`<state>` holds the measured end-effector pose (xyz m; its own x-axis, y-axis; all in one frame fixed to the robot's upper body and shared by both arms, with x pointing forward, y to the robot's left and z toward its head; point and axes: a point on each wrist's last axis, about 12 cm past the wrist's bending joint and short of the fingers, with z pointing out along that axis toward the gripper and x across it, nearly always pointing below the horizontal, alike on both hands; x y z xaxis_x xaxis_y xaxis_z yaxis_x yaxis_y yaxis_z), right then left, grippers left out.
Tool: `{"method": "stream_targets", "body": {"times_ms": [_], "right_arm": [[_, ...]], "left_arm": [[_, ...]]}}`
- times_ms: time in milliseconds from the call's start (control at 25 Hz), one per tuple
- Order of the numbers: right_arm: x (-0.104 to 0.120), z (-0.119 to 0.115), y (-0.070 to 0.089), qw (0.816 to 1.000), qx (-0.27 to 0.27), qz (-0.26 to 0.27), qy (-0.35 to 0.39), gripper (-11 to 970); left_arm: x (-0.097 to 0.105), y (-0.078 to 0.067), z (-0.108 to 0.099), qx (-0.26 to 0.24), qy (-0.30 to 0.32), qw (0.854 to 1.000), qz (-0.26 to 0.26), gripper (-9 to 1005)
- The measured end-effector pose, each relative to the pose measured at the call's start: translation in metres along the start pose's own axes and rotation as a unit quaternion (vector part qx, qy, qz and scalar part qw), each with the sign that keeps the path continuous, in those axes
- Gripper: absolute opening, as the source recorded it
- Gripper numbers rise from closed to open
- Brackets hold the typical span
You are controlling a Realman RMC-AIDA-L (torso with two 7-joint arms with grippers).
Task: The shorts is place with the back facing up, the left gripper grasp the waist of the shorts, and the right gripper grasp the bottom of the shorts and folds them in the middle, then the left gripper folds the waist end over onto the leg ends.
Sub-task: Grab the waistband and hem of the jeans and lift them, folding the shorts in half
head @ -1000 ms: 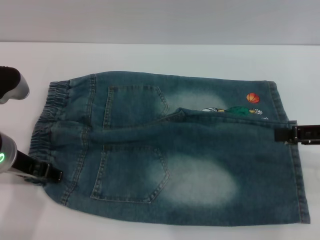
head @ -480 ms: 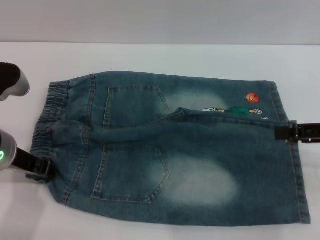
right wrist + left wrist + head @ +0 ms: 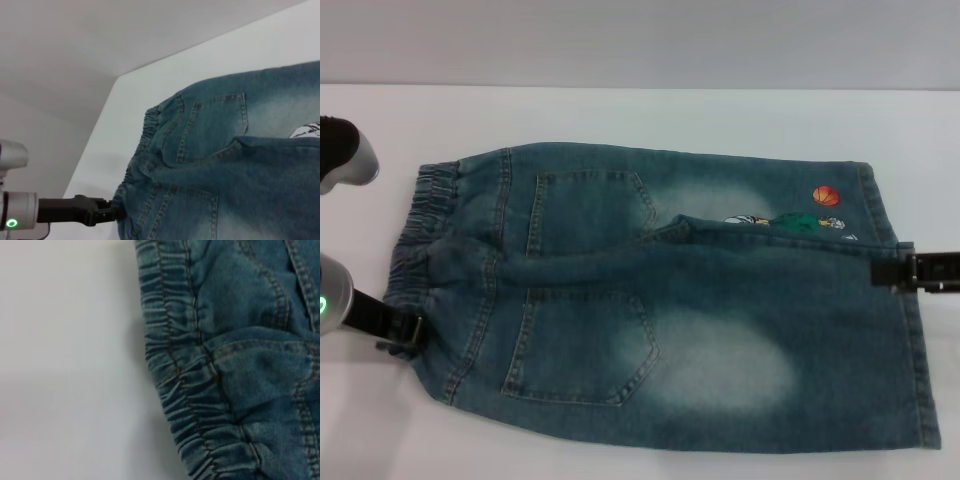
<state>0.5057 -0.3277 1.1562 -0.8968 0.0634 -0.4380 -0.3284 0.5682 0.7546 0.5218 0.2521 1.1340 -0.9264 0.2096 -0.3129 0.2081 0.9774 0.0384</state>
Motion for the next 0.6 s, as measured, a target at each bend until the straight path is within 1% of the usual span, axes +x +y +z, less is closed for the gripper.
{"method": "stream_targets", "body": {"times_ms": [120,240,480,600], "right_arm": [[0.005,-0.002,-0.002,1.0,0.003,0.012,0.01,560],[0.011,-0.004,-0.007,0.999,0.017,0.03,0.024,559],[0.03,-0.005,-0.015,0.996,0.011,0.074,0.045,558],[0.04,-0.008,-0.021,0.994,0.02,0.097,0.051,557]], "left_arm": [[-0.001,-0.001,-0.005,-0.001,-0.005,1.0,0.002,408],[-0.003,-0.002,-0.007,-0.001,-0.008,1.0,0.005,381],[-0.006,-0.006,-0.008,0.0,-0.011,1.0,0.014,328],[-0.008,-0.008,-0.009,0.0,-0.012,1.0,0.017,307]]}}
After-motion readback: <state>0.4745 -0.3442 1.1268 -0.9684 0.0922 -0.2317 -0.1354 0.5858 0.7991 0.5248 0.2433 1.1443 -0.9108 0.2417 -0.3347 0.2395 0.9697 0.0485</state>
